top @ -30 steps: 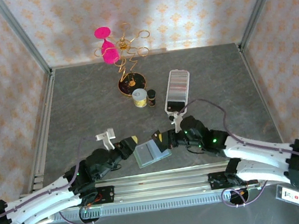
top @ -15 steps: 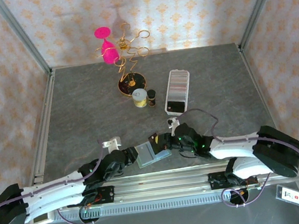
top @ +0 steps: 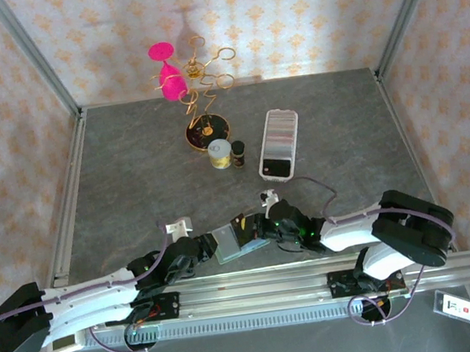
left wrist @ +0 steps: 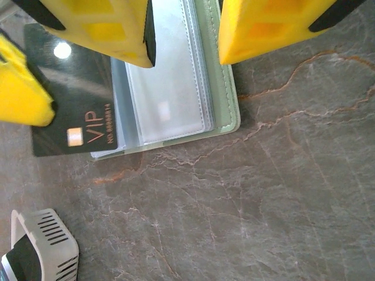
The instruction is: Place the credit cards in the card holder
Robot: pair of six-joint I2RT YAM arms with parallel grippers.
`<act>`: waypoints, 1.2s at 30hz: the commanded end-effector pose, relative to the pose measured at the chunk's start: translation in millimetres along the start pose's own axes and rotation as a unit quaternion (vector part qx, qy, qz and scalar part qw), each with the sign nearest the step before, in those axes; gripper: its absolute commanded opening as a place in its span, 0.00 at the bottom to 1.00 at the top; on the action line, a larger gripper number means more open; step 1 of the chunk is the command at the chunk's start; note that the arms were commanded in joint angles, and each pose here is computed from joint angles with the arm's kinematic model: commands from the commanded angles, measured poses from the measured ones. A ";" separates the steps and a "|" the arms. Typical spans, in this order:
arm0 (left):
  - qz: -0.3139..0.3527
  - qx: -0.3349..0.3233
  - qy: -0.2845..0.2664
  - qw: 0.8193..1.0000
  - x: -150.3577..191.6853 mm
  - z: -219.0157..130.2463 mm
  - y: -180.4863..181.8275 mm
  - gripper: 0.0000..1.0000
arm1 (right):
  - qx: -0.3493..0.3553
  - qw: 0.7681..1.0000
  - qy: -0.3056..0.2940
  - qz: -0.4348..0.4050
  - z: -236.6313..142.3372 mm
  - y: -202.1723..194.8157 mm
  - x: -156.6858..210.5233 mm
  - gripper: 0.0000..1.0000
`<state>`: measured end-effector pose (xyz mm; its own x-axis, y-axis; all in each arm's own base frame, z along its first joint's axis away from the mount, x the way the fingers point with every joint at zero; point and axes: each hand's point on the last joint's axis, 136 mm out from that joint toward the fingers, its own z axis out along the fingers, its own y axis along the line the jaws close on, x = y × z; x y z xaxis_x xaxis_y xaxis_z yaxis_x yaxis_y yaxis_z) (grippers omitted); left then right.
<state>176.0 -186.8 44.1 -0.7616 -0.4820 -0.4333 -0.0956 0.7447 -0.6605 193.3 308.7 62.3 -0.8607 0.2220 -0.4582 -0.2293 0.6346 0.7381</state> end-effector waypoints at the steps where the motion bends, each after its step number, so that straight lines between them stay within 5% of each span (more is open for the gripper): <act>1: -0.011 0.007 0.005 1.000 4.8 1.9 2.8 0.33 | -0.002 1.000 -0.015 0.006 1.6 -1.0 -0.2 0.00; 19: -0.007 -0.010 0.016 1.000 12.6 6.8 15.5 0.32 | -0.006 1.000 -0.006 0.017 5.4 -4.9 10.1 0.00; 36: -0.005 -0.007 0.025 1.000 16.6 9.1 14.4 0.34 | -0.005 0.998 -0.066 0.024 -13.0 -3.2 -15.7 0.00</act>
<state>171.1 -187.2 26.4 -0.7809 -0.4721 -0.4090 -0.1085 0.7473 -0.6555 197.3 302.7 83.9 -0.8159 0.3274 -0.4766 -0.2231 0.5822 0.7819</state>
